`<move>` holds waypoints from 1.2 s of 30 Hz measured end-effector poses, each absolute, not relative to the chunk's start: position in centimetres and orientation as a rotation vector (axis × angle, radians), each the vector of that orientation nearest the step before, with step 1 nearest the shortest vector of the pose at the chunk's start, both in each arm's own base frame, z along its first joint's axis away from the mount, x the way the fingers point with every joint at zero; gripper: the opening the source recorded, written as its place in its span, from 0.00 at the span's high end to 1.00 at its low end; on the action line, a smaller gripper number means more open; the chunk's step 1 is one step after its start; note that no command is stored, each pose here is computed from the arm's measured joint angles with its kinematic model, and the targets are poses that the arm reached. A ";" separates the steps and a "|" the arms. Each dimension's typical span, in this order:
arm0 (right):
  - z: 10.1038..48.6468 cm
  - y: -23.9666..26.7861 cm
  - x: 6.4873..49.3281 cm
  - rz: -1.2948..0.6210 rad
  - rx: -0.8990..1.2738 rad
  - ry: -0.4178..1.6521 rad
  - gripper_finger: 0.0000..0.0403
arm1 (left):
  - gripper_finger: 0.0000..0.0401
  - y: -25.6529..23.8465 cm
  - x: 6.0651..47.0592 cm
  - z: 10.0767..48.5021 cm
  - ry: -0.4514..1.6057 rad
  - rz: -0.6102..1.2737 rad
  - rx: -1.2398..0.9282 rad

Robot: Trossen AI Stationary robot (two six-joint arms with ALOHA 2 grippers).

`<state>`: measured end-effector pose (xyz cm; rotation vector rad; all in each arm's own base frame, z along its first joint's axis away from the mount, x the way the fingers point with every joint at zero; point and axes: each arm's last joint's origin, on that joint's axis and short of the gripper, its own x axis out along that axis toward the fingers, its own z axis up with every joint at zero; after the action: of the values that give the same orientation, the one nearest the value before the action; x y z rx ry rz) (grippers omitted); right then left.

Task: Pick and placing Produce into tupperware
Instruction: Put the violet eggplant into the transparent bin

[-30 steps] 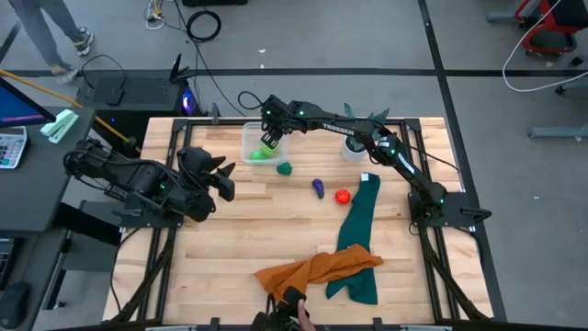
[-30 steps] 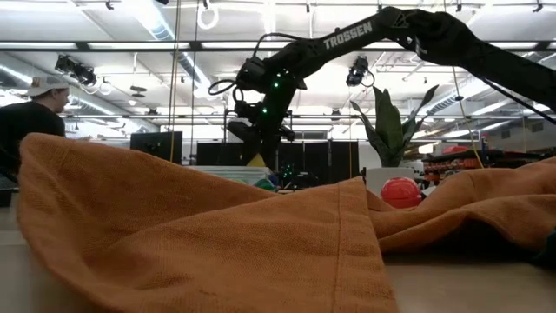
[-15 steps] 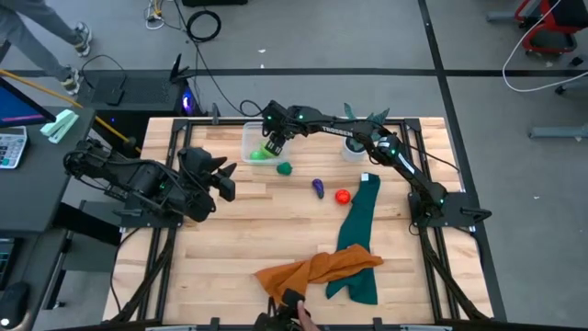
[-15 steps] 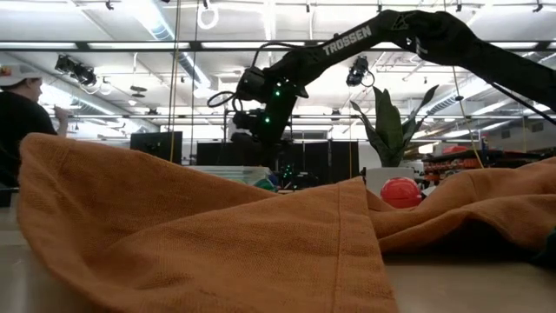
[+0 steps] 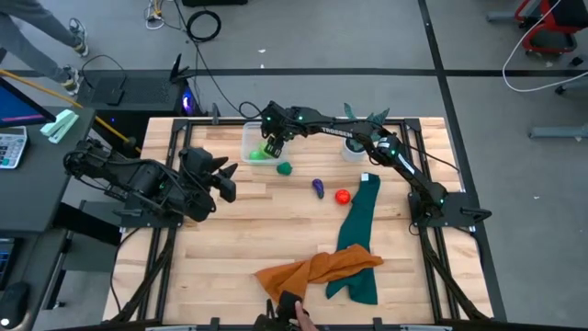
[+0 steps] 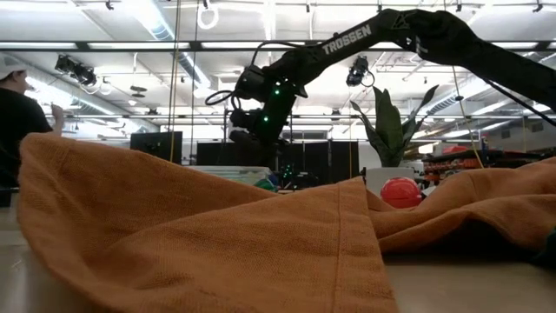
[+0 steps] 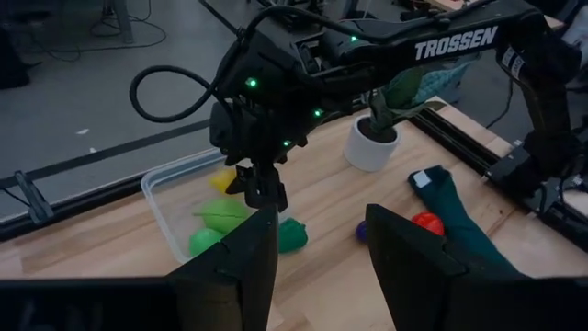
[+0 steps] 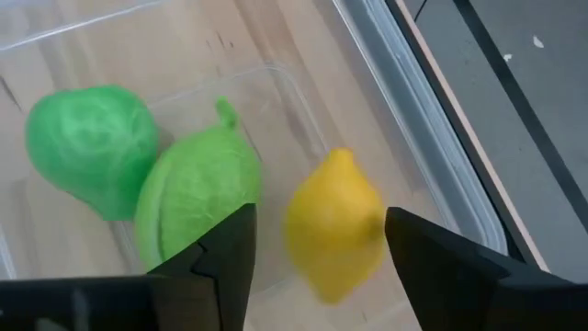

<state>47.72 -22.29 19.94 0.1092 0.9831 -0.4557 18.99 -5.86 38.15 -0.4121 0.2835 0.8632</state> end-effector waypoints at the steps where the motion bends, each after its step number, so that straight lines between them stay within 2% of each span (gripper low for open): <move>1: 19.9 -22.3 47.7 -0.456 0.110 0.983 0.49 | 0.57 -5.9 19.0 38.2 0.286 0.862 -0.406; 7: 20.0 -22.2 47.7 -0.459 0.110 0.986 0.50 | 0.57 -5.9 19.0 38.2 0.289 0.861 -0.401; 13: 21.7 -21.4 47.8 -0.462 0.097 1.010 0.50 | 0.57 -5.8 19.0 38.1 0.293 0.862 -0.394; 20: 24.6 -18.5 46.7 -0.465 0.153 1.112 0.50 | 0.57 -5.7 18.7 37.9 0.318 0.871 -0.366; 30: 31.4 -13.7 43.4 -0.541 0.227 1.112 0.50 | 0.57 -5.7 18.5 37.7 0.390 0.850 -0.311; 36: 33.1 -11.5 41.6 -0.629 0.293 1.157 0.50 | 0.57 -5.7 18.5 37.7 0.393 0.848 -0.307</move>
<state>41.65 -11.47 33.12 0.2928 1.1575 -0.6285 18.53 -5.72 37.70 -0.3073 0.3927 0.8483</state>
